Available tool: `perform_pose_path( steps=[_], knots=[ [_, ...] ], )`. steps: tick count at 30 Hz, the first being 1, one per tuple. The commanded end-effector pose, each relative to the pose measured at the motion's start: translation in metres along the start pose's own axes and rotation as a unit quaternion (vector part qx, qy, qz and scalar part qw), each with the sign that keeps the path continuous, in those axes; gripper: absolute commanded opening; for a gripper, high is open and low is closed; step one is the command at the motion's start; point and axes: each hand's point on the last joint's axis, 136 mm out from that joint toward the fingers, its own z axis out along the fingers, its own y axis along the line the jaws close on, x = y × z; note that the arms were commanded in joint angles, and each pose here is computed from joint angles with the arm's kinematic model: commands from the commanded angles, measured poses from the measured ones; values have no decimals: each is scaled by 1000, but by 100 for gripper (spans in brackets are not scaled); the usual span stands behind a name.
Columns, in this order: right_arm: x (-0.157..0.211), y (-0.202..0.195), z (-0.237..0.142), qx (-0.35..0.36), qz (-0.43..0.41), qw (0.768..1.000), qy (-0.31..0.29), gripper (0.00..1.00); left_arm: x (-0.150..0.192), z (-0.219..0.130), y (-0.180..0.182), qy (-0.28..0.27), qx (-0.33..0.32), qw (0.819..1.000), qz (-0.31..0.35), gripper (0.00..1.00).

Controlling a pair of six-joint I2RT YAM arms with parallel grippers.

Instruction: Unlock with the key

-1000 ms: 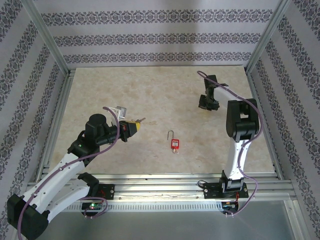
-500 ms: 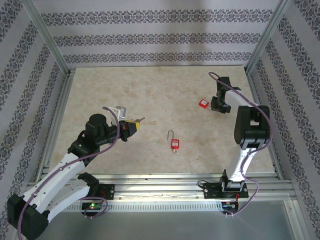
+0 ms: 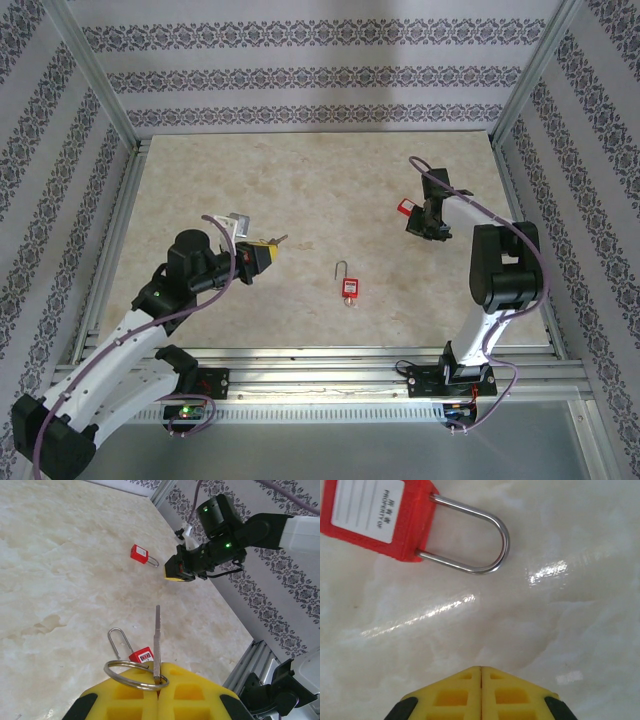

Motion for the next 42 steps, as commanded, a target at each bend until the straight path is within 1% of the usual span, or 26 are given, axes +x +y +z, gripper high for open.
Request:
perform_pose_path(
  steps=[1, 7, 15, 18, 27, 32, 36, 42],
  knots=[
    [-11, -2, 4, 4, 12, 1000, -15, 7, -2, -8, -4, -5, -3, 1000, 8, 0],
    [-19, -3, 14, 5, 16, 1000, -1, 6, -2, -10, -4, -7, -7, 1000, 6, 0],
    [-40, -4, 21, 17, 22, 1000, 9, 7, -3, -13, -4, -8, -11, 1000, 8, 0],
    [-49, -5, 23, 16, 28, 999, 4, 7, -3, -16, -4, -9, -14, 1000, 9, 0],
    [-64, 0, 31, 6, 29, 999, 13, 10, -2, -18, -1, -12, -22, 1000, 8, 0],
    [-78, 12, 34, -14, 29, 999, 10, 11, -2, -19, -2, -12, -21, 1000, 8, 0],
    [-88, 23, 36, -30, 30, 999, 9, 15, -2, -21, -2, -13, -22, 1000, 8, 0],
    [-94, 44, 29, -68, 31, 997, 6, 19, -1, -24, -2, -16, -24, 1000, 7, 0]
  ],
)
